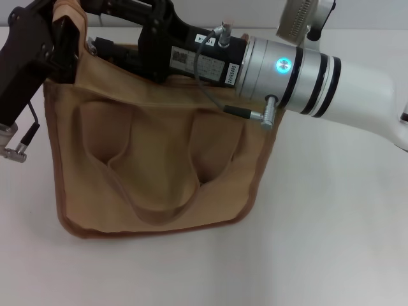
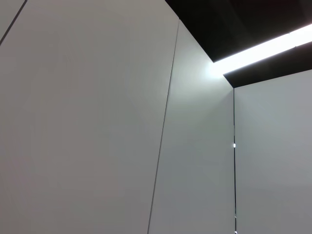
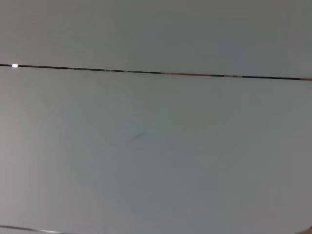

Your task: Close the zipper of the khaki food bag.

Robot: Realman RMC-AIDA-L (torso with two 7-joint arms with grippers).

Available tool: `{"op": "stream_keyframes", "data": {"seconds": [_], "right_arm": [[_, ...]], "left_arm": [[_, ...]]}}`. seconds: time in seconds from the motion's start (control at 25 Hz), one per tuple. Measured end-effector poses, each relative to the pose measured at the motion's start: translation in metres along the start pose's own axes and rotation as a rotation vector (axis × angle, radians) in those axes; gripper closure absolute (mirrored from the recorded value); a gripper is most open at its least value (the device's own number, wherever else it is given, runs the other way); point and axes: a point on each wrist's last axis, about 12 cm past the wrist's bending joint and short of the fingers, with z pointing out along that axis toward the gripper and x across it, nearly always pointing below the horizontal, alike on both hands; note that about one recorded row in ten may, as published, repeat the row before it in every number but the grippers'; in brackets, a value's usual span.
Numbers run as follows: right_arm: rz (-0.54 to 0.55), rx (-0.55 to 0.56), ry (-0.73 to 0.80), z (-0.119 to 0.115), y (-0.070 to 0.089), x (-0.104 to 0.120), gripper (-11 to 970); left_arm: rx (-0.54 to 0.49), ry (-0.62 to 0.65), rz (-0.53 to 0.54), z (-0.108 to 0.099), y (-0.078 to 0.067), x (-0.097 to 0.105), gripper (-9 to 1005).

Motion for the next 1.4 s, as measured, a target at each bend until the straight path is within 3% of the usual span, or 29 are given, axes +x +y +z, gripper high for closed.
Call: {"op": "stream_keyframes", "data": {"seconds": [0.48,0.8,1.0,1.4], "right_arm": [[0.0,0.002,0.005,0.0,0.0,0.001,207],[-0.028,0.042,0.046,0.012,0.0,0.002,330],[-0.03,0.043,0.055,0.014,0.001,0.003,559],[-0.02,0.057,0.042,0.01,-0.003,0.001,774]], "left_arm": [[-0.003,-0.001,0.008,0.0,0.0,0.0,974],[0.0,0.002,0.007,0.001,0.0,0.001,974],[-0.004,0.003,0.006,-0.001,0.0,0.001,974],[-0.006,0.004,0.005,-0.001,-0.001,0.001,974]]}}
